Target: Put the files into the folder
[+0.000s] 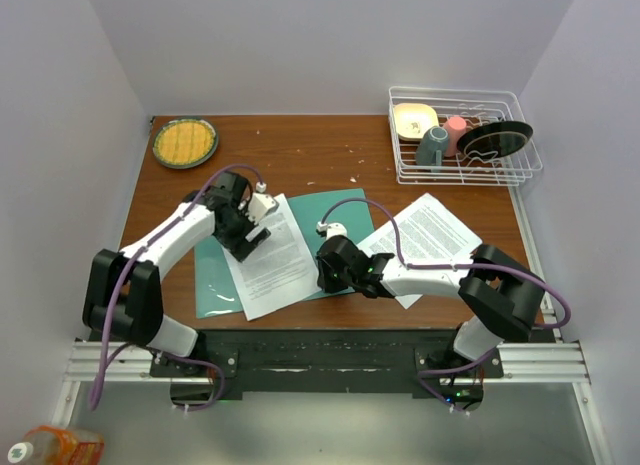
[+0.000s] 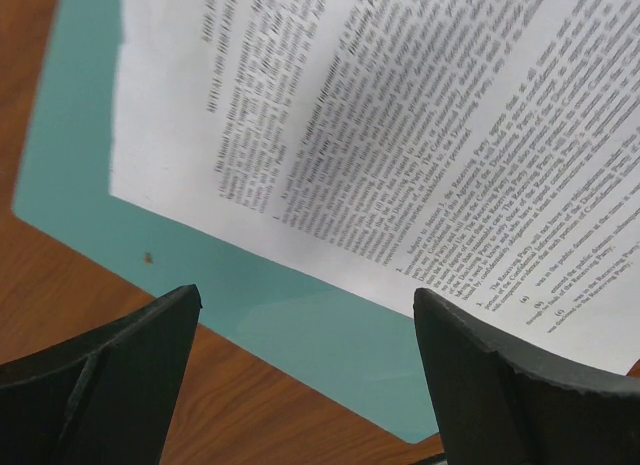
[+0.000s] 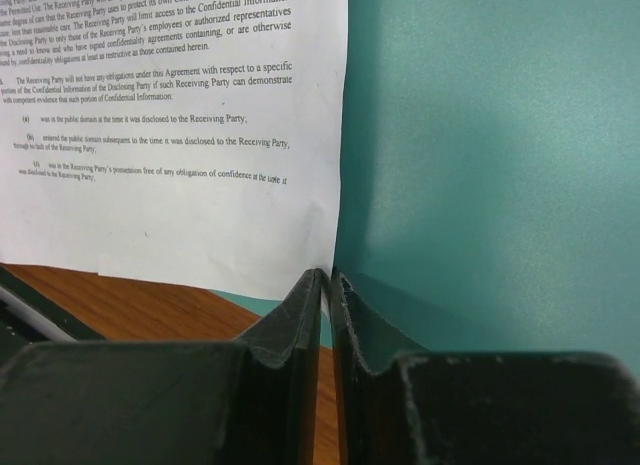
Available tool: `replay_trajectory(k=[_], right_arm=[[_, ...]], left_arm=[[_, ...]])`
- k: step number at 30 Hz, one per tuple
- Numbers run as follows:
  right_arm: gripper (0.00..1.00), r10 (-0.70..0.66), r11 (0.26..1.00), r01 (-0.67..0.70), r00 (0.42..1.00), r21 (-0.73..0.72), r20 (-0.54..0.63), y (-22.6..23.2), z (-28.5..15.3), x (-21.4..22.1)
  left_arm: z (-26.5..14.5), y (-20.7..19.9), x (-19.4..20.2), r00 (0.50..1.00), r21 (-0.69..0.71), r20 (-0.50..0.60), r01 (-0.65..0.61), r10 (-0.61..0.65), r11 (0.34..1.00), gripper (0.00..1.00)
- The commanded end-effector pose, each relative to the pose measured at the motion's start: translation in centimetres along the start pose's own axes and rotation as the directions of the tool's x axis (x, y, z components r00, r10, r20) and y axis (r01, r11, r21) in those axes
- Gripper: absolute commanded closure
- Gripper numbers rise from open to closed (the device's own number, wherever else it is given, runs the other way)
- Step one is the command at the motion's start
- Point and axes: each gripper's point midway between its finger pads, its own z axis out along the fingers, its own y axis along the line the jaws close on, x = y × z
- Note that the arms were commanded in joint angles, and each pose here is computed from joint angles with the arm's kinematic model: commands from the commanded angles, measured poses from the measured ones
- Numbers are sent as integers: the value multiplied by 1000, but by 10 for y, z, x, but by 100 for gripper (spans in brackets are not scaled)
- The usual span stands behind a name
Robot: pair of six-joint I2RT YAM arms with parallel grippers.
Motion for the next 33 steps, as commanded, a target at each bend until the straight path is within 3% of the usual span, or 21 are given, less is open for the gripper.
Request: replay_trajectory(k=[1, 8, 10, 11, 13, 16, 25, 31, 33], right_arm=[[89, 33, 999, -33, 997, 8, 65, 0, 0, -15], [90, 48, 999, -49, 996, 11, 76, -1, -2, -15], [82, 34, 999, -33, 997, -20, 64, 5, -2, -15], [70, 26, 999, -24, 998, -34, 64, 8, -2, -16], [57, 14, 997, -9, 998, -75, 64, 15, -5, -20], [45, 43, 989, -31, 996, -145, 81, 17, -9, -36], [43, 175, 945, -144, 981, -294, 81, -15, 15, -102], [43, 208, 833, -181, 978, -523, -7, 25, 35, -110], [46, 217, 820, -210, 975, -533, -51, 25, 47, -100]], left_arm=[[24, -17, 27, 996, 66, -83, -8, 13, 998, 7], [40, -12, 38, 991, 29, -133, -10, 14, 1000, 8], [48, -9, 41, 989, 14, -149, -10, 12, 1000, 9], [51, -8, 41, 988, 6, -153, -11, 12, 1000, 9], [58, -6, 43, 986, -7, -167, -20, 18, 1000, 9], [63, -8, 44, 985, 1, -162, -54, 53, 999, 7], [63, -10, 47, 983, 1, -169, -77, 76, 997, 8], [63, -10, 47, 984, -5, -165, -71, 69, 997, 9], [62, -9, 46, 984, -10, -162, -72, 69, 997, 9]])
